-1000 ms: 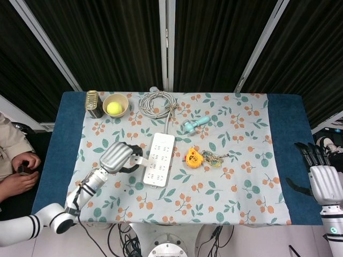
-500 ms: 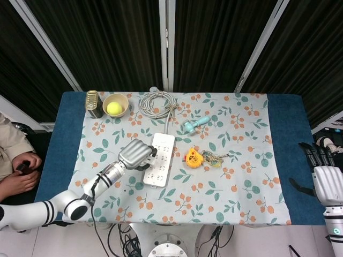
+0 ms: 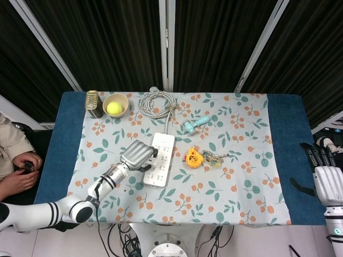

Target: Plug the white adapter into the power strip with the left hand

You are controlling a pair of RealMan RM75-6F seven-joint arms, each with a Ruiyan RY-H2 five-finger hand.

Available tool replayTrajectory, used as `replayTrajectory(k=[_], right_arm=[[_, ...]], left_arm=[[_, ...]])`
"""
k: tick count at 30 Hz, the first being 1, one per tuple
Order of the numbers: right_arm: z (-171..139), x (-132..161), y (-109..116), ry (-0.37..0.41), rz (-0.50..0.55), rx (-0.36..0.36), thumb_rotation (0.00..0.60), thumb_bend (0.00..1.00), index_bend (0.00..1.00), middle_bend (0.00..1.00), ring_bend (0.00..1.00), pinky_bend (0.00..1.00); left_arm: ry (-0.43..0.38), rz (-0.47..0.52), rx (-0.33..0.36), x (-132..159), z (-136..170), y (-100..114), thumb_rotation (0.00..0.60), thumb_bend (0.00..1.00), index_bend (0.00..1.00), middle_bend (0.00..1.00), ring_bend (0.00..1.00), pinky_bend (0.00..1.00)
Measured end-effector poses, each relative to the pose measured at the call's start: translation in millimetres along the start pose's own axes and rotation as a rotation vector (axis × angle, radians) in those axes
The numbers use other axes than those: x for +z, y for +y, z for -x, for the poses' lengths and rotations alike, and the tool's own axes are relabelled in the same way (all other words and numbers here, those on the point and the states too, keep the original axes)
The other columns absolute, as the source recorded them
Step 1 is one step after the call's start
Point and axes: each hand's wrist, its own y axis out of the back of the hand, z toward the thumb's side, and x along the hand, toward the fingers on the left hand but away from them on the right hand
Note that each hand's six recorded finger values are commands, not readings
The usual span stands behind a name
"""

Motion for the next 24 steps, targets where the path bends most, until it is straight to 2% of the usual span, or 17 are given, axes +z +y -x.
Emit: replayTrajectory(k=[24], right_arm=[[1.2, -0.9, -1.9, -0.006, 0.000, 0.007, 0.600, 0.12, 0.07, 0.09, 0.00, 0.00]], left_arm=[[0.028, -0.009, -0.025, -1.5, 0.1, -6.0, 0.600, 0.47, 0.67, 0.78, 0.60, 0.56]])
